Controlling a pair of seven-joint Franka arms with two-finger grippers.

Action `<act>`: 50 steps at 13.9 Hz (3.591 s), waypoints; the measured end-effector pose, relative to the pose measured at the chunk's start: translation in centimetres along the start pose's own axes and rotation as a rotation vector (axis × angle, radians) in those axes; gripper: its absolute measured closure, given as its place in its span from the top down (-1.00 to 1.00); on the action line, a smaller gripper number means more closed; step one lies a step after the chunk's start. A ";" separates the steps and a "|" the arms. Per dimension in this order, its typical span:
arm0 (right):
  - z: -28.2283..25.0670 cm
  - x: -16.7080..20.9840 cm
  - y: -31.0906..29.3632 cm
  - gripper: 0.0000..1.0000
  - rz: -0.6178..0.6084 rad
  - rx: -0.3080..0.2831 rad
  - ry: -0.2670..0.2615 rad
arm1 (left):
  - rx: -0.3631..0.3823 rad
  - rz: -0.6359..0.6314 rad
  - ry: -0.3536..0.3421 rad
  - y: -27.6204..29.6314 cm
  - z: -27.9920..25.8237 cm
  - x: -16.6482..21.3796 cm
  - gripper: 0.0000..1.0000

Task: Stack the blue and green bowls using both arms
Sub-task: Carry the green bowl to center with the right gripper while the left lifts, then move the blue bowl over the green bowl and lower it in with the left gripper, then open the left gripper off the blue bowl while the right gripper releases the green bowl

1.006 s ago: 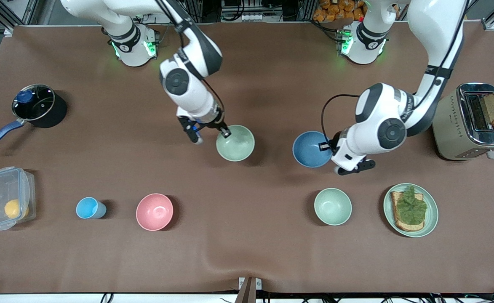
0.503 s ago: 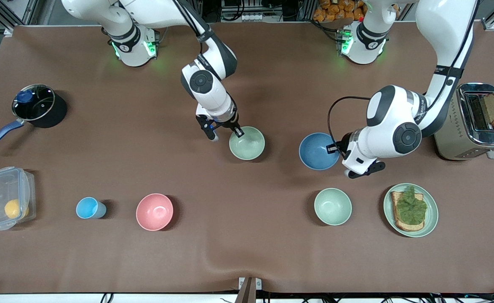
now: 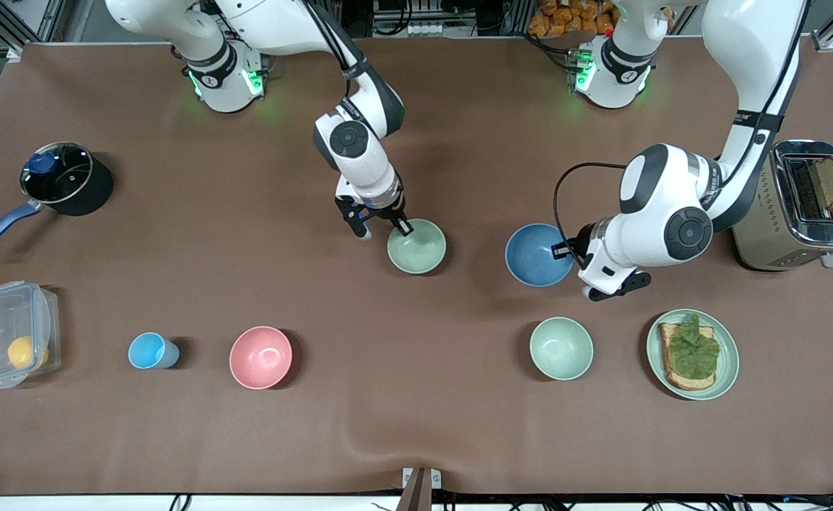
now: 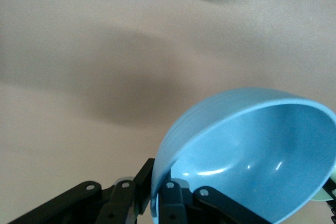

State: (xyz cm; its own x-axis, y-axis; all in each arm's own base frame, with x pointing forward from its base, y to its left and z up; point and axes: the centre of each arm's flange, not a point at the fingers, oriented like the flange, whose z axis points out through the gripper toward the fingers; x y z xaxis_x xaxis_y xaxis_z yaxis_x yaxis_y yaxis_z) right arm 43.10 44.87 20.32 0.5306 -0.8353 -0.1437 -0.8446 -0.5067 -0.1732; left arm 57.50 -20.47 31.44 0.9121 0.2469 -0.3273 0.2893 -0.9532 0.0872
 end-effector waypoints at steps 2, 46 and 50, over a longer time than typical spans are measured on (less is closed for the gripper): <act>-0.5 0.7 -0.4 0.04 0.020 -0.027 0.002 | 0.002 -0.006 -0.003 0.6 0.2 -0.4 -0.83; -0.2 10.4 -3.2 1.00 0.326 -0.116 -0.152 | -0.096 0.021 0.021 19.2 8.8 -7.1 1.00; -5.5 15.2 -3.1 1.00 0.239 -0.255 -0.254 | -0.027 0.023 0.131 15.9 1.7 -5.1 1.00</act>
State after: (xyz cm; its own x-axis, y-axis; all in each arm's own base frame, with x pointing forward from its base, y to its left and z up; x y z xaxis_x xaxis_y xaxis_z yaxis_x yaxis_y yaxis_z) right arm 53.39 32.62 24.03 0.2920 -0.8726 -0.3915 -0.9195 -0.3687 0.1360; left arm 56.98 -37.20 32.88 0.9481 0.2475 -0.1997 0.2742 -0.9543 0.1191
